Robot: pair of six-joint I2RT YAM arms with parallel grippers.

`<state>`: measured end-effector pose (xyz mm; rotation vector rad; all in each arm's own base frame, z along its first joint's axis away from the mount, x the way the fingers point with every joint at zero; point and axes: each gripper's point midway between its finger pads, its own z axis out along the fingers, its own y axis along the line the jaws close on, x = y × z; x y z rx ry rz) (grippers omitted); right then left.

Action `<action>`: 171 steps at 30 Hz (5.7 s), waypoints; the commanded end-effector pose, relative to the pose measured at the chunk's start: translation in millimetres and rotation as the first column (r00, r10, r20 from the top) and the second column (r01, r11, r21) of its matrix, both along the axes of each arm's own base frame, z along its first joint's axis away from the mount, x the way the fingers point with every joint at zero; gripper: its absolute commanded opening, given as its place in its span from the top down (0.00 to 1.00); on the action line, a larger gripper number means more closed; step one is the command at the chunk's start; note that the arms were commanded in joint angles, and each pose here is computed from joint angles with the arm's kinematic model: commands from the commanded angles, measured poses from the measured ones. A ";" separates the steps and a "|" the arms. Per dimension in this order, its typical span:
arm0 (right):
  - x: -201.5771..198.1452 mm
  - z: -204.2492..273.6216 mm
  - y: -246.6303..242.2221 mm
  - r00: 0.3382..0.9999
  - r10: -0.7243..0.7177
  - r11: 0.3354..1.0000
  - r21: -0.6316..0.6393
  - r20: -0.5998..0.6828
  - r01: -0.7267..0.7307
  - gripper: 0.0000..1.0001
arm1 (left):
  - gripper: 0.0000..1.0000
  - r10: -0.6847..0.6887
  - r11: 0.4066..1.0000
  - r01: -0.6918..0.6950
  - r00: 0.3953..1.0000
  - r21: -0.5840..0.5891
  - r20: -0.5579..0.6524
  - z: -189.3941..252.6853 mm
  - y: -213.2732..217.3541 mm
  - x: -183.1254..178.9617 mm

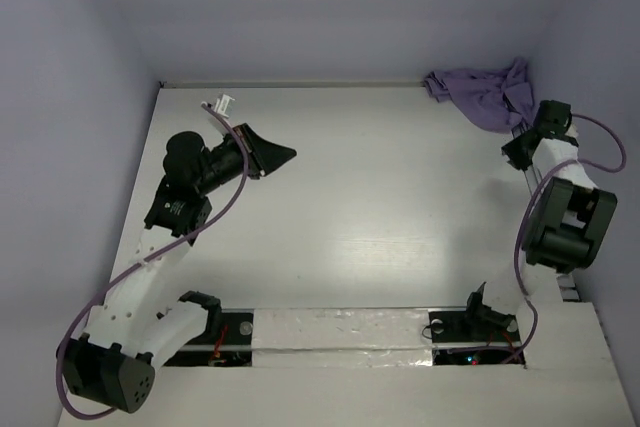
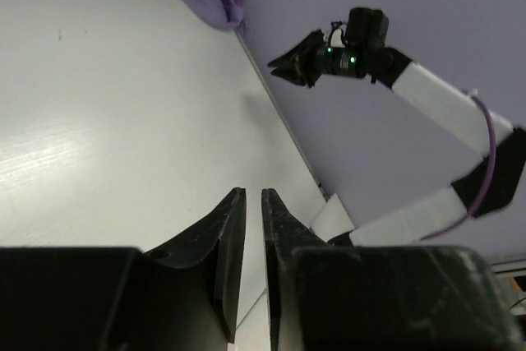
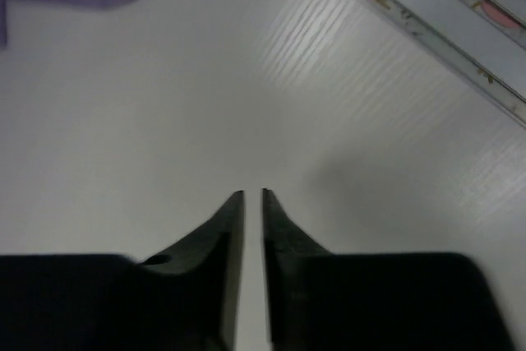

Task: Fold and stack the t-shirts
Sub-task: Grab the tshirt from the pile, then move the tshirt to the center of the board, then flatten the tshirt out

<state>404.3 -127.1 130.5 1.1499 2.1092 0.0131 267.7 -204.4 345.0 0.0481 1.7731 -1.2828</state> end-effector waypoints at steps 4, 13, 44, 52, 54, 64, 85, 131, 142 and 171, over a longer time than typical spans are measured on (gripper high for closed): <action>76.2 -13.6 -68.5 0.971 -0.176 0.970 0.197 0.163 0.142 0.36 | 0.78 0.007 0.999 -0.005 0.999 0.054 -0.040 -41.4 1.8 -14.9; 131.3 -56.6 -93.9 0.948 -0.217 0.961 0.222 0.232 0.166 0.33 | 0.70 0.055 0.993 -0.044 0.993 0.108 -0.100 -71.4 7.3 -7.6; 106.5 426.9 156.7 0.289 0.534 0.806 -0.376 0.795 -0.457 1.00 | 0.75 0.302 0.934 -0.274 0.948 0.228 -0.097 -40.4 35.7 46.0; -40.1 558.1 224.3 -0.169 0.542 0.604 -0.520 0.824 -0.604 1.00 | 0.72 0.399 0.900 -0.383 0.916 0.208 -0.042 -12.7 61.3 39.9; -31.2 538.7 228.1 -0.149 0.545 0.574 -0.497 0.825 -0.651 1.00 | 0.71 0.429 0.885 -0.410 0.902 0.219 -0.044 -12.6 69.0 39.8; 29.3 314.0 224.0 0.182 0.547 0.562 -0.197 0.817 -0.804 1.00 | 0.65 0.485 0.846 -0.462 0.874 0.266 -0.025 -17.8 86.9 39.2; 13.6 91.3 154.0 0.743 0.555 0.811 -0.045 0.374 -0.583 1.00 | 0.45 0.398 0.740 0.023 0.790 0.672 -0.466 -265.4 52.1 -19.6; -69.2 482.0 247.6 -0.090 0.528 0.480 -0.385 0.844 -0.788 1.00 | 1.00 0.694 0.718 -0.693 0.710 -0.054 0.118 183.9 151.2 147.3; -54.0 136.2 202.7 0.670 0.458 0.717 0.204 0.584 -0.667 1.00 | 1.00 0.766 0.638 -0.712 0.627 0.294 -0.142 -96.0 205.0 94.7; -84.3 2.6 138.0 0.913 0.375 0.905 0.147 0.160 -0.398 1.00 | 0.46 0.723 0.674 -0.418 0.545 0.610 -0.425 -307.4 176.6 120.6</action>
